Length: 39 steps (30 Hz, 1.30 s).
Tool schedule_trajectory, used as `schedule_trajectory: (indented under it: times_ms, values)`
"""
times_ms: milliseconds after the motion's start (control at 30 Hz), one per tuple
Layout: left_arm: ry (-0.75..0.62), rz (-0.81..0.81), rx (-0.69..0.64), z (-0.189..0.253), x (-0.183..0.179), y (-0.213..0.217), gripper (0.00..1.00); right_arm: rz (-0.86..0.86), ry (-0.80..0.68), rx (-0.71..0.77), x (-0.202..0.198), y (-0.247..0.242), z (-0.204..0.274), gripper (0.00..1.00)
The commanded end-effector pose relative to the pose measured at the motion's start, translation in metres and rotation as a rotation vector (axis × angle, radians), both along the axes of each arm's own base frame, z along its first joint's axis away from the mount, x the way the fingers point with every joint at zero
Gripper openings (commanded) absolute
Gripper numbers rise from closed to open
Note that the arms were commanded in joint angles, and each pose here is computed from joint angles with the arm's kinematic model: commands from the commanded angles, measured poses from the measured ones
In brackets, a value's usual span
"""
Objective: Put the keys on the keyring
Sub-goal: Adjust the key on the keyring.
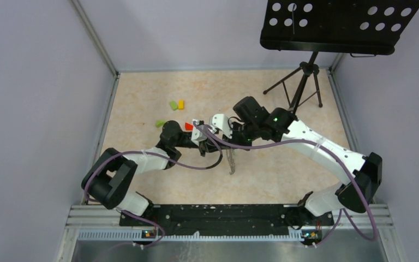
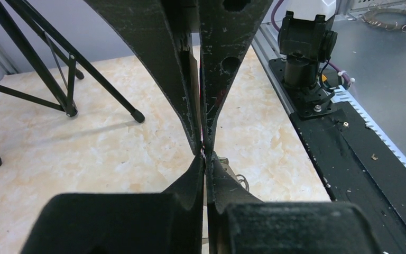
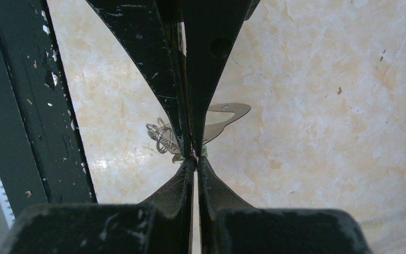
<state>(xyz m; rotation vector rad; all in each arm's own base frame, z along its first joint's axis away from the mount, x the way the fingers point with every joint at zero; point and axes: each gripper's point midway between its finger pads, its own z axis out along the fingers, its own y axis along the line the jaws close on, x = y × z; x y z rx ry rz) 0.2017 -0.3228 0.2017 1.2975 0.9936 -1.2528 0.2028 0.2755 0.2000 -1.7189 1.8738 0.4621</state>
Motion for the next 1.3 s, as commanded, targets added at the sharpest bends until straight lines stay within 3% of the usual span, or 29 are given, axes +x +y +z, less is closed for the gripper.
schedule_trajectory:
  times_ms: [0, 400, 633, 1267]
  values:
    - [-0.019, -0.002, -0.047, 0.015, -0.004, 0.002, 0.00, -0.002, -0.057, 0.077, 0.002, 0.009, 0.018, 0.00]
    - [0.052, -0.024, -0.159, 0.043, -0.022, 0.012, 0.00, -0.003, -0.042, 0.268, 0.005, 0.005, 0.036, 0.25]
    - [0.057, -0.016, -0.163, 0.044, -0.022, 0.012, 0.00, 0.023, -0.045, 0.399, 0.000, 0.003, 0.045, 0.26]
    - [0.072, -0.015, -0.163, 0.045, -0.021, 0.012, 0.00, 0.119, 0.007, 0.470, -0.015, 0.016, 0.033, 0.33]
